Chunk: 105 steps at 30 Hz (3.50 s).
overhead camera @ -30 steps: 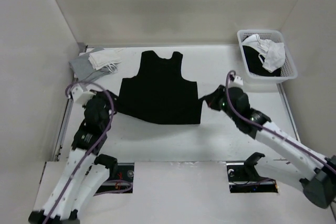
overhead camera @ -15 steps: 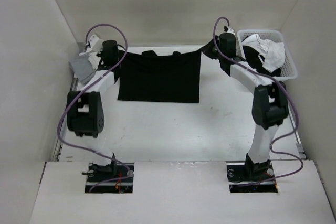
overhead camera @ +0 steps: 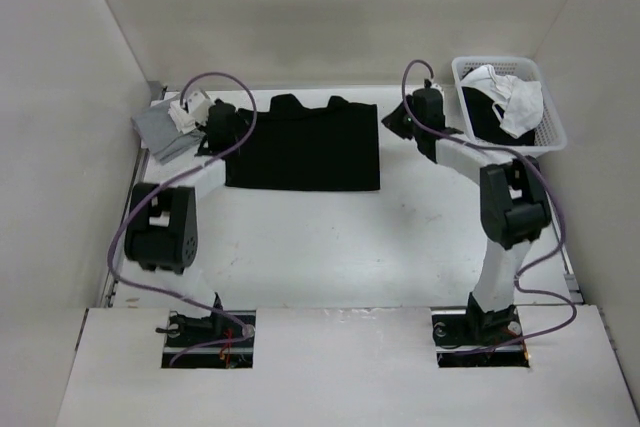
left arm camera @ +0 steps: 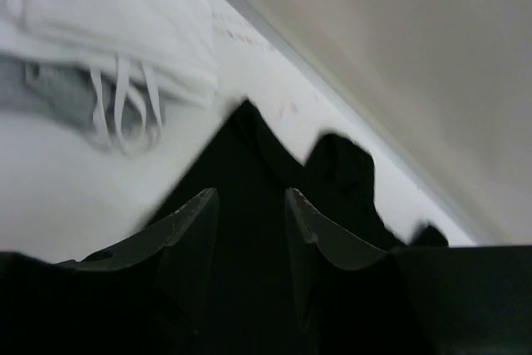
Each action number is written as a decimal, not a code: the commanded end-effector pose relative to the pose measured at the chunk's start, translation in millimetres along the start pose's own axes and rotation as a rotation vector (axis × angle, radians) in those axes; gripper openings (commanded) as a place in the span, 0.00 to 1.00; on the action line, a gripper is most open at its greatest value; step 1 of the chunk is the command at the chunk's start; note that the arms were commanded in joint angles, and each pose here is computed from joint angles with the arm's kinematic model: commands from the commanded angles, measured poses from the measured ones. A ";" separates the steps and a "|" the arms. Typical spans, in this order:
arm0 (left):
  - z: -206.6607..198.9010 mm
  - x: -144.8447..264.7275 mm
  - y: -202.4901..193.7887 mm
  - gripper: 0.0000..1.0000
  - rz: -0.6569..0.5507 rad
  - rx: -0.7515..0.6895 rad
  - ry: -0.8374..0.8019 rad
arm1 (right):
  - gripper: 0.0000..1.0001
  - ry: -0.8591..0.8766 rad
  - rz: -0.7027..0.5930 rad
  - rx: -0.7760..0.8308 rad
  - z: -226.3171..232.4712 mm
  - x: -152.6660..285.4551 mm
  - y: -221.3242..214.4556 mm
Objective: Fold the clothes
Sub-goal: Fold the tank top
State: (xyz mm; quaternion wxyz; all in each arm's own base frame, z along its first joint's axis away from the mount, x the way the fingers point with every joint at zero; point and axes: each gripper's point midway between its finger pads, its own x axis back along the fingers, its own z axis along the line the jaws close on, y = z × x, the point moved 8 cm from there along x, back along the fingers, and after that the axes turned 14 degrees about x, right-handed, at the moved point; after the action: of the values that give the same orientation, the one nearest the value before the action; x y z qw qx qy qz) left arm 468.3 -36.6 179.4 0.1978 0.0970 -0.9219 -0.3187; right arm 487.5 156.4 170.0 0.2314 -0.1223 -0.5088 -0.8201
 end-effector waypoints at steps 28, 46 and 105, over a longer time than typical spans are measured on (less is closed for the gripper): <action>151.4 93.4 -33.9 0.39 0.240 0.238 0.153 | 0.45 0.049 0.080 0.028 -6.4 114.1 -130.6; 142.9 81.1 -35.3 0.03 0.225 0.297 0.131 | 0.43 -0.048 0.205 -0.026 -19.2 108.1 -146.4; 31.6 152.3 28.3 0.00 0.149 0.156 -0.108 | 0.04 0.108 -0.066 0.033 16.1 161.1 -13.2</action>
State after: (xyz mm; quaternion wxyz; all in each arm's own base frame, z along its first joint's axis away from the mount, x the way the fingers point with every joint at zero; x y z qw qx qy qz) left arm 268.1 -43.6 197.7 0.2387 -0.0197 -0.9414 -0.2373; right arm 298.2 115.2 217.8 0.2049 -0.1498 -0.5569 -0.7908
